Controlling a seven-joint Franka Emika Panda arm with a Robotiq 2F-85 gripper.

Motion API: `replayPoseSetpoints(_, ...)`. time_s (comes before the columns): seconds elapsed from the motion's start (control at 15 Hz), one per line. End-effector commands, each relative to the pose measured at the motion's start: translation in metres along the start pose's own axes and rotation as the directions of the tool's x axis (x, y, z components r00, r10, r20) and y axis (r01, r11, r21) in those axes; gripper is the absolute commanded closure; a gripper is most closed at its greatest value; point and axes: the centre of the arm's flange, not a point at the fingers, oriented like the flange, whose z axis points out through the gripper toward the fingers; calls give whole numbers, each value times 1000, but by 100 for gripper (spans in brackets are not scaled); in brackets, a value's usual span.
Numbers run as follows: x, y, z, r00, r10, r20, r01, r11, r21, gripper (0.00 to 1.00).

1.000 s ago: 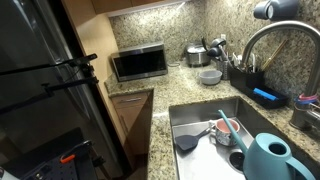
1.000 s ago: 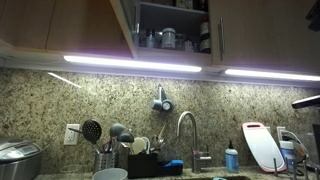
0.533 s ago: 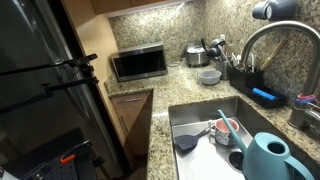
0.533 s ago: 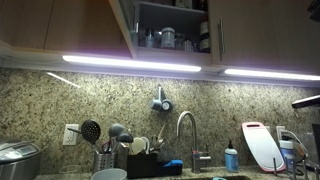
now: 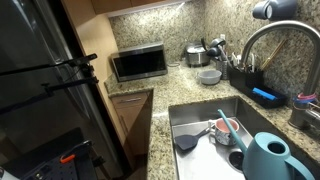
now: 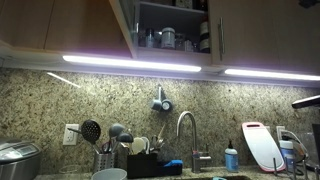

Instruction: Take the salt shaker from the cabinet and put it on the counter

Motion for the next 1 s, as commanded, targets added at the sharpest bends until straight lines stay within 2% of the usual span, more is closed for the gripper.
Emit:
replayPoseSetpoints(0.0,68,-15,3,998,5,-60,-3,999,47,0)
replayPoseSetpoints(0.2,111,-38,1,985,34,-171,-27,999,46,0)
replayPoseSetpoints(0.4,148,-38,-5,947,112,-302,-110,994,26,0)
replayPoseSetpoints(0.67,174,-6,-8,885,201,-420,-235,972,-28,0)
replayPoseSetpoints(0.93,183,27,-6,832,257,-492,-340,937,-84,0)
